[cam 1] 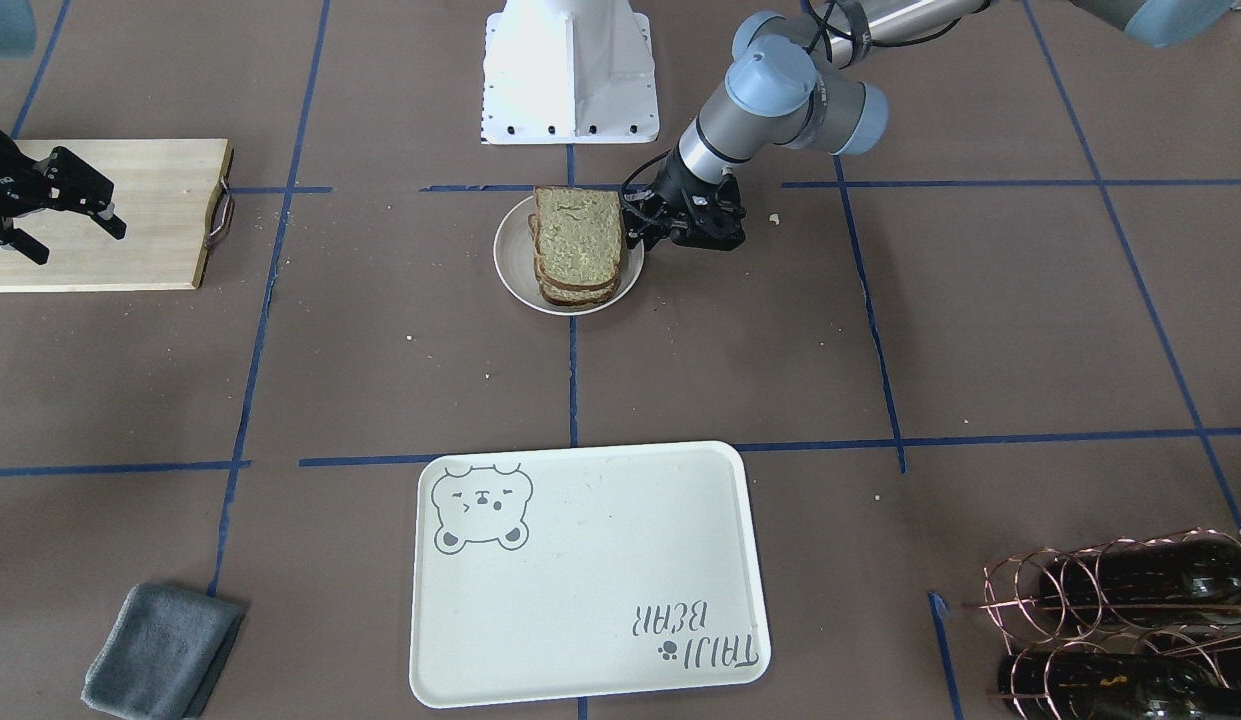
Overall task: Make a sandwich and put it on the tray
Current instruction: 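Grasp the plate rim nearest the left gripper while the right arm retracts, then lift the plate with the left gripper and carry it onto the white tray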
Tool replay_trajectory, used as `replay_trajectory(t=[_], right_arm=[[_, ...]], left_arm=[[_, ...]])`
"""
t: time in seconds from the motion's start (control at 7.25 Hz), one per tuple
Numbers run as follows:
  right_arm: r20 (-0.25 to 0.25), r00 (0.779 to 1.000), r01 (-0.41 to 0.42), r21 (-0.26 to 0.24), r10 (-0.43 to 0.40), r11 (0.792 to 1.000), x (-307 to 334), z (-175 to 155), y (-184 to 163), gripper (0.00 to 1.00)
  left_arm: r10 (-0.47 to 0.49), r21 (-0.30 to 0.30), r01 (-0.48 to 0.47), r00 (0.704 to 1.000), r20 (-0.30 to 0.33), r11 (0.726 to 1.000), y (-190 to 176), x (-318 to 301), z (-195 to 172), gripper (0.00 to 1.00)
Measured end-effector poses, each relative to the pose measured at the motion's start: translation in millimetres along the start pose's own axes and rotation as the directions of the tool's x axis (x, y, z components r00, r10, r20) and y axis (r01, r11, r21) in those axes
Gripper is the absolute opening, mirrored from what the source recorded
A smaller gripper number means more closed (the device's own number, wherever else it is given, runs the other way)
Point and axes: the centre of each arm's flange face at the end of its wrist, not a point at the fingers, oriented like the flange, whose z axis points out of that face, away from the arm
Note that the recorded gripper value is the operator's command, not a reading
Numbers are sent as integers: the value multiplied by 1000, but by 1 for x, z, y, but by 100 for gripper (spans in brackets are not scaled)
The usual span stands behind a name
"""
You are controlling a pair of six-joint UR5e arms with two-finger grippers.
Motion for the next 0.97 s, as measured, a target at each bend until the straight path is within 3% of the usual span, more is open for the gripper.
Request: replay_trajectory(t=[0.28,0.41,0.55,0.97], right_arm=[[0,1000,-1,0,1,1000,1,0,0,100],[0,1000,-1,-1,1,1000,1,0,0,100],[0,1000,-2,-2,2,1000,1,0,0,100],[2,1000,-2,-4,2,1000,1,1,1,100]], left_arm=[[0,1,0,1000,5,1000,1,1,5,22],[1,11,-2,1000,7,1000,2,2,8,8],[4,19,-4,1000,8,1000,5,3,10,0],[-63,24,63,998,-13,998,8,9,5,0]])
